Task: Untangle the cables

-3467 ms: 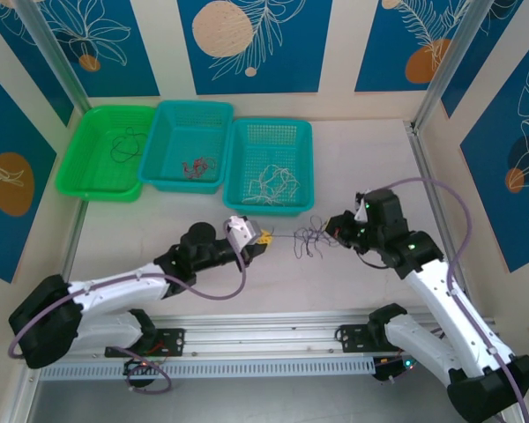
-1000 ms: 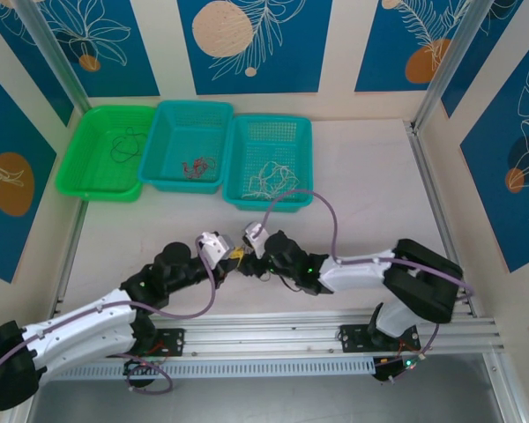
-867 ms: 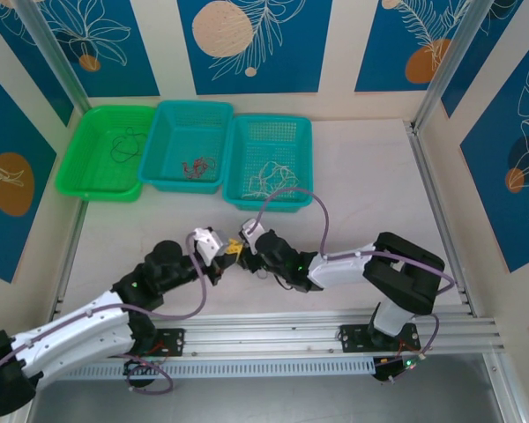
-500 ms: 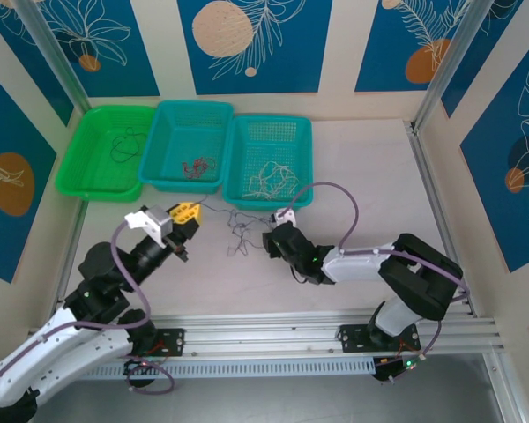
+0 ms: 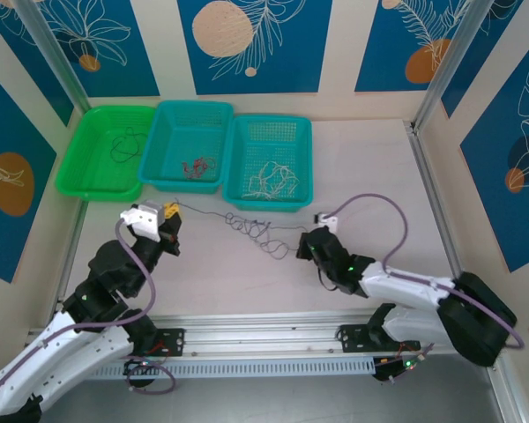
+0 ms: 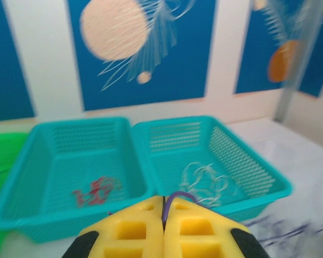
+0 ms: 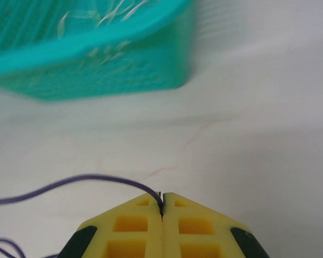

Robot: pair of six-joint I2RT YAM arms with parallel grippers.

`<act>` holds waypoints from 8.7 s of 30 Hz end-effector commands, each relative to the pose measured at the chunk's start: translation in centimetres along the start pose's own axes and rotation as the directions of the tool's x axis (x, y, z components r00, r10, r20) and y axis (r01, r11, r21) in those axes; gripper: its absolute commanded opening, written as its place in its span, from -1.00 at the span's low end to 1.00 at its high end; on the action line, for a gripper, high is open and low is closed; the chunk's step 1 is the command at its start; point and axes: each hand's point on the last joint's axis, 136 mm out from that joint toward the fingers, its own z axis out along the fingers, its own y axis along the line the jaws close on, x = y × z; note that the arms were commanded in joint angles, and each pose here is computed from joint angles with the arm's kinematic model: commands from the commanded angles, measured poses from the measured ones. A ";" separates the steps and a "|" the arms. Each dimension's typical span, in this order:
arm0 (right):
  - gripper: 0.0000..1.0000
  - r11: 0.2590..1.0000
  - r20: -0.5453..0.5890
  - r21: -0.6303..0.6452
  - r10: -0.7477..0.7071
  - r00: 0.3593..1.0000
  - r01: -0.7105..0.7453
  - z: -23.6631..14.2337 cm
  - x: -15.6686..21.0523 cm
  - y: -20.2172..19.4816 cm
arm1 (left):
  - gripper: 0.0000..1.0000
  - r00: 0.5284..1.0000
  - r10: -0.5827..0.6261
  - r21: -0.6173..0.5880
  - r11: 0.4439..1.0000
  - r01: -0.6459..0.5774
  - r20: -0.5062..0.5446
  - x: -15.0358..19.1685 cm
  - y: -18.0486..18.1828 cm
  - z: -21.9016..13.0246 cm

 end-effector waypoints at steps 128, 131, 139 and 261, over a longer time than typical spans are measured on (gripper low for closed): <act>-1.00 0.620 0.353 -0.164 0.763 0.541 -0.767 -22.3 -26.3 -11.9 | -1.00 0.883 -0.458 -0.231 0.874 0.426 -0.105 9.5 9.5 5.0; -1.00 0.624 0.297 -0.183 0.772 0.562 -0.760 -21.2 -25.7 -11.3 | -1.00 0.890 -0.444 -0.144 0.892 0.429 -0.100 6.9 8.9 6.0; -1.00 0.613 0.098 -0.085 0.790 0.606 -0.785 -15.1 -17.4 -9.4 | -1.00 0.942 -0.328 -0.079 0.943 0.322 -0.069 -1.6 8.6 8.0; -0.91 0.888 -0.053 -0.364 0.281 0.958 -0.280 -17.1 -16.7 4.1 | -1.00 0.944 -0.164 0.333 0.907 0.259 -0.287 4.8 -4.6 9.4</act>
